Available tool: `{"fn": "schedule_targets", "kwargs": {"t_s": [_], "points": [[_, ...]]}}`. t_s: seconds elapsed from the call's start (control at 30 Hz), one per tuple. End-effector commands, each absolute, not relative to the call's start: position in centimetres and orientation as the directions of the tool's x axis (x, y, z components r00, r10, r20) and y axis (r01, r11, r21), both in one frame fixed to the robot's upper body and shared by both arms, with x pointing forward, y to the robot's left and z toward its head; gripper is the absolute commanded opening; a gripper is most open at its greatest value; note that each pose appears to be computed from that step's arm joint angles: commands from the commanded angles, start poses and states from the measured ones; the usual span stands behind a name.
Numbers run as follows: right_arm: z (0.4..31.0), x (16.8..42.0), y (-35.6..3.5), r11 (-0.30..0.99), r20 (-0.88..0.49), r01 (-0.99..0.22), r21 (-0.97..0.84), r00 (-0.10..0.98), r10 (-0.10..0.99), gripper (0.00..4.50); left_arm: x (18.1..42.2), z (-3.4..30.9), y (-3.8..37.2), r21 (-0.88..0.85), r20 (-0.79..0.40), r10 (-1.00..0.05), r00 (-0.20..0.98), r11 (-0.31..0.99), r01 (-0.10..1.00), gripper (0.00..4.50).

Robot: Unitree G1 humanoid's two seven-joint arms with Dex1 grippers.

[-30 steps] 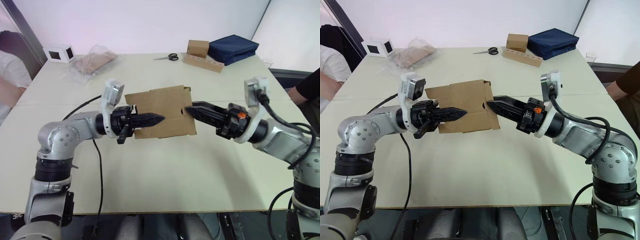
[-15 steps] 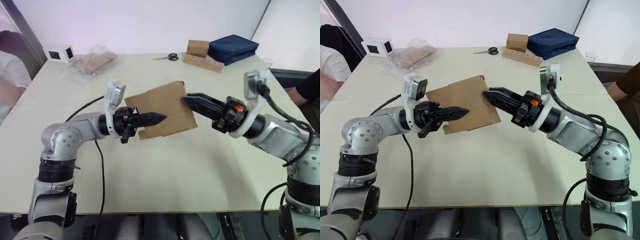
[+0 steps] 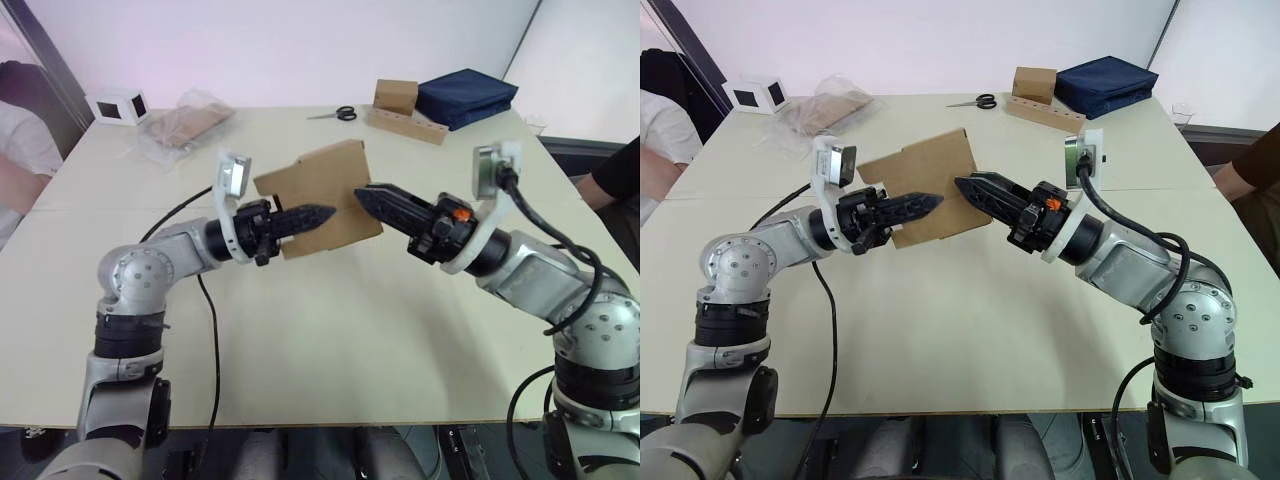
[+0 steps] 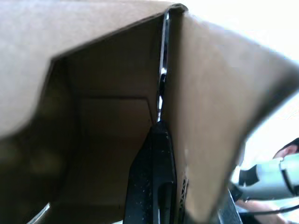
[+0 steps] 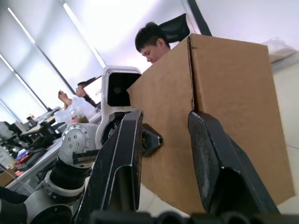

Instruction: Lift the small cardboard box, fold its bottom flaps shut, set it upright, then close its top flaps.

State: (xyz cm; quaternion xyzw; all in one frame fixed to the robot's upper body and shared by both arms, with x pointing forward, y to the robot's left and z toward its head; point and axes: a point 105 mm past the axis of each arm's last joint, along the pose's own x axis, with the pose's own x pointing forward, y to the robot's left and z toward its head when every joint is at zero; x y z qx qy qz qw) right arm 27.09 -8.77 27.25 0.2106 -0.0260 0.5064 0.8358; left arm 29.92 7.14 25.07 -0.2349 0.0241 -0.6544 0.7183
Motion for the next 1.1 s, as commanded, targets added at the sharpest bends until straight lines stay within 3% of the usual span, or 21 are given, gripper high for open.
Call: {"fn": "schedule_targets", "kwargs": {"t_s": [0.03, 0.6, 0.63, 0.73, 0.9, 1.1], "points": [[26.8, 25.8, -7.9, 0.361, 0.239, -0.882, 0.304, 0.437, 0.867, 1.51, 29.5, 27.2, 7.8, -0.32, 0.341, -0.932, 0.127, 0.012, 0.947, 0.0], [29.1, 26.2, -12.5, 0.448, 0.264, -0.86, 0.244, 0.503, 0.823, 1.51, 28.1, 26.1, 8.8, -0.323, 0.288, -0.953, 0.09, -0.008, 0.946, 0.0], [29.2, 26.2, -12.8, 0.455, 0.259, -0.858, 0.238, 0.508, 0.821, 0.99, 28.1, 26.1, 8.9, -0.323, 0.287, -0.954, 0.089, -0.009, 0.946, 0.0], [28.2, 26.9, -13.1, 0.496, 0.217, -0.836, 0.233, 0.542, 0.812, 0.06, 28.0, 26.2, 9.0, -0.321, 0.288, -0.954, 0.083, -0.015, 0.947, 0.0], [26.2, 27.1, -11.9, 0.499, 0.15, -0.837, 0.226, 0.536, 0.831, 0.06, 28.0, 26.5, 8.9, -0.318, 0.297, -0.952, 0.075, -0.024, 0.948, 0.0], [26.0, 26.4, -9.9, 0.451, 0.165, -0.862, 0.231, 0.492, 0.855, 0.06, 28.2, 26.5, 8.6, -0.321, 0.308, -0.948, 0.078, -0.026, 0.947, 0.0]]}}
